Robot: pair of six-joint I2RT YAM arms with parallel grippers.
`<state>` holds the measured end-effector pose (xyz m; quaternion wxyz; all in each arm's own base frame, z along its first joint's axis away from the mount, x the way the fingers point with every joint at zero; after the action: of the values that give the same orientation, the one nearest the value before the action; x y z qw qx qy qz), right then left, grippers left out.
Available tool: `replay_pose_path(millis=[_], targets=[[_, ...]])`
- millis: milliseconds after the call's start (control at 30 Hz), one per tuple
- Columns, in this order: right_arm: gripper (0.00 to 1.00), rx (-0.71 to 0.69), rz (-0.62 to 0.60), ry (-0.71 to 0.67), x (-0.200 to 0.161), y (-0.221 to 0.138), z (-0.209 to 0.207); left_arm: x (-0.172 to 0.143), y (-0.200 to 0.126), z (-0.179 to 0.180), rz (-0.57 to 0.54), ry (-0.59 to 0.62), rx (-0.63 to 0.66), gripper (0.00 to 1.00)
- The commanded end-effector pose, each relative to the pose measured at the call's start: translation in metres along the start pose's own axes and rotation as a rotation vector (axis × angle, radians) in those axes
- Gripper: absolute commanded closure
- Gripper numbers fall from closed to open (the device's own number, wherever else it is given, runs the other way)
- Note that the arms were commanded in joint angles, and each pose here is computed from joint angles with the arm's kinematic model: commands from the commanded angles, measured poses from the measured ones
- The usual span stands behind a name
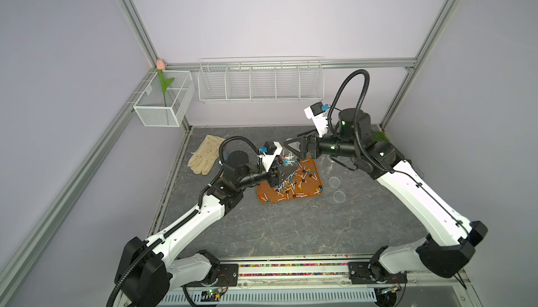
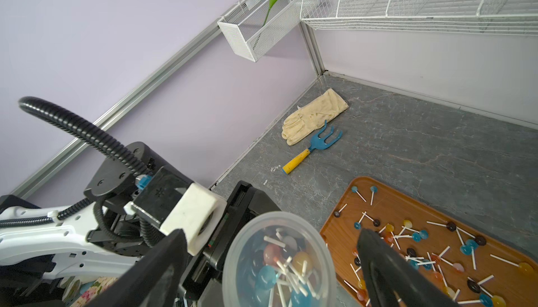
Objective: Pour the candies out of the jar
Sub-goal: Unscrew the lid from the jar.
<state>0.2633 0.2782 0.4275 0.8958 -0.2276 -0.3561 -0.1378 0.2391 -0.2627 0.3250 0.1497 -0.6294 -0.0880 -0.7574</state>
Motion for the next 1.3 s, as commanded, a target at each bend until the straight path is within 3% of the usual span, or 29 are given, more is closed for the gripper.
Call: replay_pose_path(millis=[0, 200, 433, 600, 833, 1000, 1167, 1267], targets=[[0.07, -0.046, -0.004, 0.030, -0.004, 0.004, -0.007, 0.002, 0.000, 0.000, -0.010, 0.027, 0.008, 0.50], [0.22, -0.035, 0.020, 0.017, -0.008, 0.012, -0.005, 0.002, 0.000, 0.000, -0.009, 0.026, 0.004, 0.50], [0.29, -0.032, 0.046, 0.002, -0.012, 0.017, -0.005, 0.003, -0.001, 0.000, -0.007, 0.027, 0.007, 0.50], [0.45, -0.030, 0.044, -0.013, -0.012, 0.017, -0.004, 0.003, -0.001, -0.001, -0.008, 0.025, 0.004, 0.50], [0.52, 0.012, 0.043, -0.052, -0.006, 0.015, 0.002, 0.005, -0.003, -0.002, -0.010, 0.024, -0.002, 0.50], [0.53, 0.143, 0.053, -0.186, 0.000, 0.007, 0.015, 0.011, -0.005, -0.009, -0.029, 0.021, -0.053, 0.50], [0.52, 0.508, 0.131, -0.434, -0.010, -0.016, 0.046, 0.019, -0.007, -0.018, -0.038, 0.010, -0.137, 0.50], [0.51, 0.620, 0.168, -0.501, -0.016, -0.025, 0.057, 0.022, -0.008, -0.022, -0.046, -0.004, -0.176, 0.50]])
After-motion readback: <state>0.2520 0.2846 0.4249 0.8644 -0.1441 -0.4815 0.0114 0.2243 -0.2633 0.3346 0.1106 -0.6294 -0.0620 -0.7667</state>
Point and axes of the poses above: each gripper's point midway between its finger pads, its own y axis out along the fingers, its own z axis along the line the jaws close on, x = y × z, the point moved 5 cm from there along -y, back along the fingers, and after that the axes turned 14 degrees about y, right-handed, at the moved point
